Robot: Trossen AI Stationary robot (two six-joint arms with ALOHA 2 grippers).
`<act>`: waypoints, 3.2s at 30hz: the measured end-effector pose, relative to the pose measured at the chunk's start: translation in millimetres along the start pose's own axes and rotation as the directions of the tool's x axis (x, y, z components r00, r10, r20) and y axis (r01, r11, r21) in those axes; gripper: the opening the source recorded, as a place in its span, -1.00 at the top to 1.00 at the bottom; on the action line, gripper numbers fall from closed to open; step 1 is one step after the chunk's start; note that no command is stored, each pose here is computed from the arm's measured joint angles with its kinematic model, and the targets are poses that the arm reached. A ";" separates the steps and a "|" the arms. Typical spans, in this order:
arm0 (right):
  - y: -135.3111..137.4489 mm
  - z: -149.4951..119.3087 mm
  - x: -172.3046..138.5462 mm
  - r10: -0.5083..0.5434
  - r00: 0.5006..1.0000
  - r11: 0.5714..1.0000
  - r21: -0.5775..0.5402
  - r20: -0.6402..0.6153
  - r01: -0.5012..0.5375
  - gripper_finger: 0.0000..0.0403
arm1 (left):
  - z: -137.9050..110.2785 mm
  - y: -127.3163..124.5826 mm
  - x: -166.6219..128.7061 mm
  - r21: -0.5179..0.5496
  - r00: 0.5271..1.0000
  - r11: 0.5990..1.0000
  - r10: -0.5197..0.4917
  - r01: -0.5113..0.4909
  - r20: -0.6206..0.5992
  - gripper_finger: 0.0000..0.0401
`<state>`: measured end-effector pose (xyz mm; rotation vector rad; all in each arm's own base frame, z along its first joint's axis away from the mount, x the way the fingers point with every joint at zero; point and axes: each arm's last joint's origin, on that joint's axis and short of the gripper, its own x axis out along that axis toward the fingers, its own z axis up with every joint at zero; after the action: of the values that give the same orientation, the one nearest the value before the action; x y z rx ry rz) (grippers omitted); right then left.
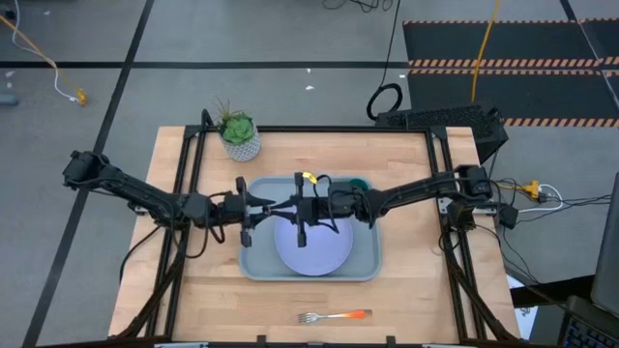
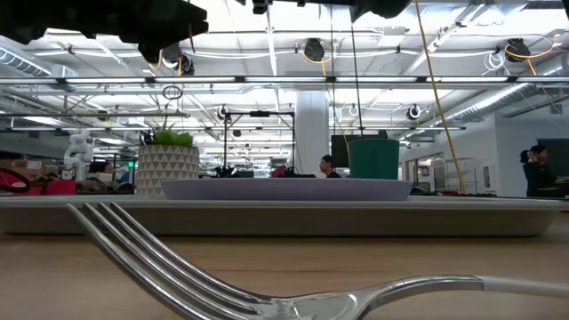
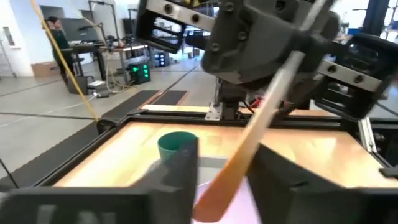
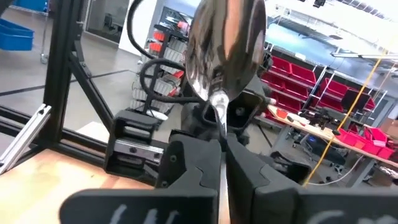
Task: Pick and place plate/cup/fork/spoon on tray
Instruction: Put the orange spoon to the left of the blue plate on the blue tray
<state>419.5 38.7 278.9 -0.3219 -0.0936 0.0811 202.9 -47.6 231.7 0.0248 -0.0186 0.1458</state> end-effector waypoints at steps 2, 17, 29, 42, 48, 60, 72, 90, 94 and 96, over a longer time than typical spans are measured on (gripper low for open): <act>-0.2 -0.6 0.1 -0.005 1.000 1.000 0.003 -0.009 0.005 1.00 | -0.6 -0.5 -0.7 0.024 1.000 0.999 -0.025 0.025 -0.010 0.71; -1.8 -2.4 0.0 -0.004 1.000 1.000 0.003 -0.024 0.004 1.00 | 1.3 1.2 -5.0 0.027 0.999 0.999 -0.032 0.032 -0.023 0.98; 1.7 -7.1 -9.1 0.080 0.976 0.997 0.002 -0.204 -0.082 0.73 | 9.6 6.1 -9.6 -0.034 0.999 0.999 0.040 -0.040 0.019 0.99; 4.0 -0.9 -48.0 0.189 0.819 0.972 0.219 -0.542 -0.080 0.25 | 7.7 12.2 -40.6 -0.121 0.941 0.939 0.301 -0.320 -0.153 0.99; 6.3 -3.4 -76.6 0.253 0.640 0.934 0.356 -0.725 0.034 0.28 | 12.2 9.3 -42.5 -0.207 0.861 0.880 0.325 -0.427 -0.392 0.99; 25.7 -12.3 -104.6 0.306 0.527 0.902 0.418 -0.793 0.106 0.29 | -30.0 -4.9 -21.1 -0.279 0.539 0.677 0.205 -0.681 -0.817 0.99; 36.8 -21.9 -109.2 0.322 0.510 0.900 0.425 -0.798 0.095 0.29 | -65.5 -8.5 -1.6 -0.224 0.371 0.619 0.118 -0.753 -0.921 0.98; 55.4 -13.9 -109.1 0.355 0.530 0.881 0.466 -0.770 0.086 0.29 | -81.4 -16.0 2.5 -0.188 0.302 0.629 0.078 -0.754 -0.950 0.89; 59.6 -12.0 -109.4 0.360 0.535 0.882 0.466 -0.765 0.073 0.29 | -78.6 -15.0 0.0 -0.176 0.290 0.676 0.059 -0.715 -0.955 0.89; 59.8 -11.5 -108.7 0.360 0.541 0.881 0.467 -0.760 0.070 0.29 | -77.3 -13.2 -1.5 -0.166 0.281 0.681 0.061 -0.713 -0.958 0.89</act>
<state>308.9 81.4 240.4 0.1370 0.9294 0.1111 204.6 -58.9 154.1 -0.7356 1.1150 0.7011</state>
